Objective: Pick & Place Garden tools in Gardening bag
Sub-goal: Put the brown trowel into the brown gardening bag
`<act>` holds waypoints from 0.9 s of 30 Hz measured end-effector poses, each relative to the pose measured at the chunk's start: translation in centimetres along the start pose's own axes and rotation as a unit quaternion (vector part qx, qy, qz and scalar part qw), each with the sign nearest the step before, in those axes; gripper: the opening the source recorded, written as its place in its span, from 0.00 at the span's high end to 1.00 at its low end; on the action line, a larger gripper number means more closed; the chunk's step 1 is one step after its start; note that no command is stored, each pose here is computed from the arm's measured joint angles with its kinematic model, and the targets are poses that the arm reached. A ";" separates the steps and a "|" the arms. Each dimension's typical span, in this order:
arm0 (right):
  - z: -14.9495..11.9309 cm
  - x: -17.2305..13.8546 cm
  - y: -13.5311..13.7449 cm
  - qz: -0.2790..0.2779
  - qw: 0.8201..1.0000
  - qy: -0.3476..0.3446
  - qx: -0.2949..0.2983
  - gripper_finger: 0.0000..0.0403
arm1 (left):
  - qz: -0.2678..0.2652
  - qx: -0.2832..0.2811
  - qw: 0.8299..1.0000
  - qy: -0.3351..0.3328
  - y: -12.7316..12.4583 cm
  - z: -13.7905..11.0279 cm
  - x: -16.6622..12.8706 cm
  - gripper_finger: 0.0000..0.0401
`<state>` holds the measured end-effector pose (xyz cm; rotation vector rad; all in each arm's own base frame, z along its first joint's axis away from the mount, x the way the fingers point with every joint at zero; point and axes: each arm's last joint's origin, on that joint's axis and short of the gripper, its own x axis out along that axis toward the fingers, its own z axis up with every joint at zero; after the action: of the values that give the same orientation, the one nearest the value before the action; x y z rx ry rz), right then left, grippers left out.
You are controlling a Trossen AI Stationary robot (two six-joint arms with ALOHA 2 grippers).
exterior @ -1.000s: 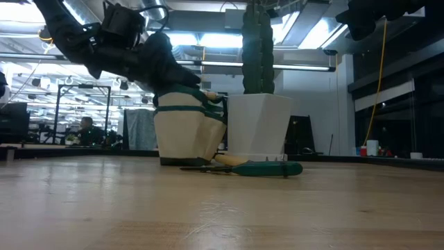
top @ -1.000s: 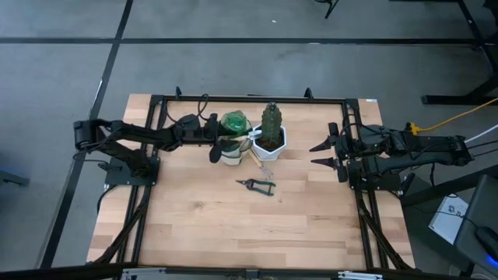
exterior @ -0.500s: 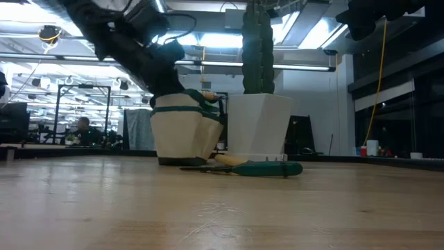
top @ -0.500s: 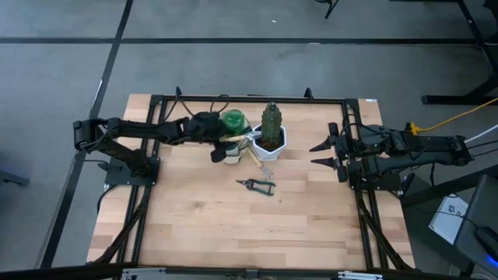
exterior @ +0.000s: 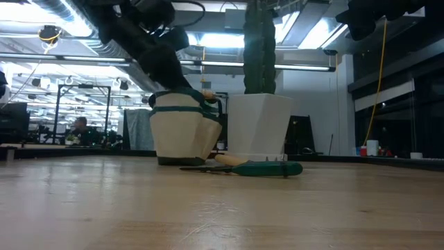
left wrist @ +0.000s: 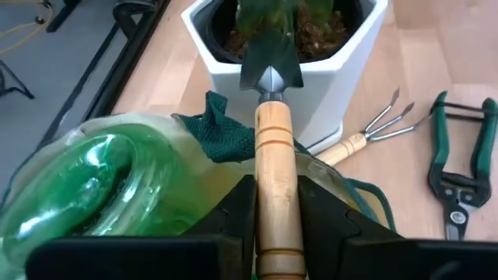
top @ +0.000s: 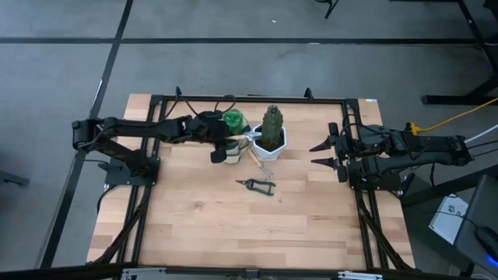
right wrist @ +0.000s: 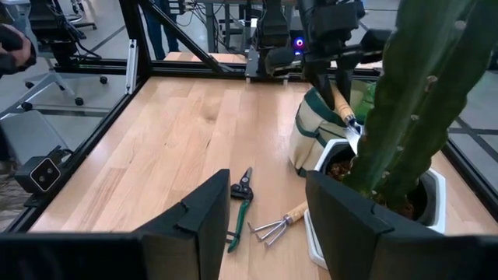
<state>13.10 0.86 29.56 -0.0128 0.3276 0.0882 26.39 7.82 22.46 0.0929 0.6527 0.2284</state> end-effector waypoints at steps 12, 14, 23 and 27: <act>0.0 0.0 0.0 0.000 1.000 0.000 0.000 0.57 | 0.074 0.063 0.993 0.068 1.1 3.8 -5.6 0.84; 0.0 0.0 0.0 0.000 1.000 0.000 0.000 0.57 | 0.084 0.073 0.988 0.105 1.1 4.3 -6.9 0.84; 0.0 0.0 0.0 0.000 1.000 0.000 0.000 0.57 | 0.070 0.087 0.966 0.233 0.8 4.6 -10.4 0.84; 0.0 0.0 0.0 0.000 1.000 0.000 0.000 0.57 | 0.055 0.094 0.956 0.274 0.7 3.8 -10.5 0.84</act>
<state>13.09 0.86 29.56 -0.0126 0.3268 0.0888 20.49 5.90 31.84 0.2536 1.2250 0.3022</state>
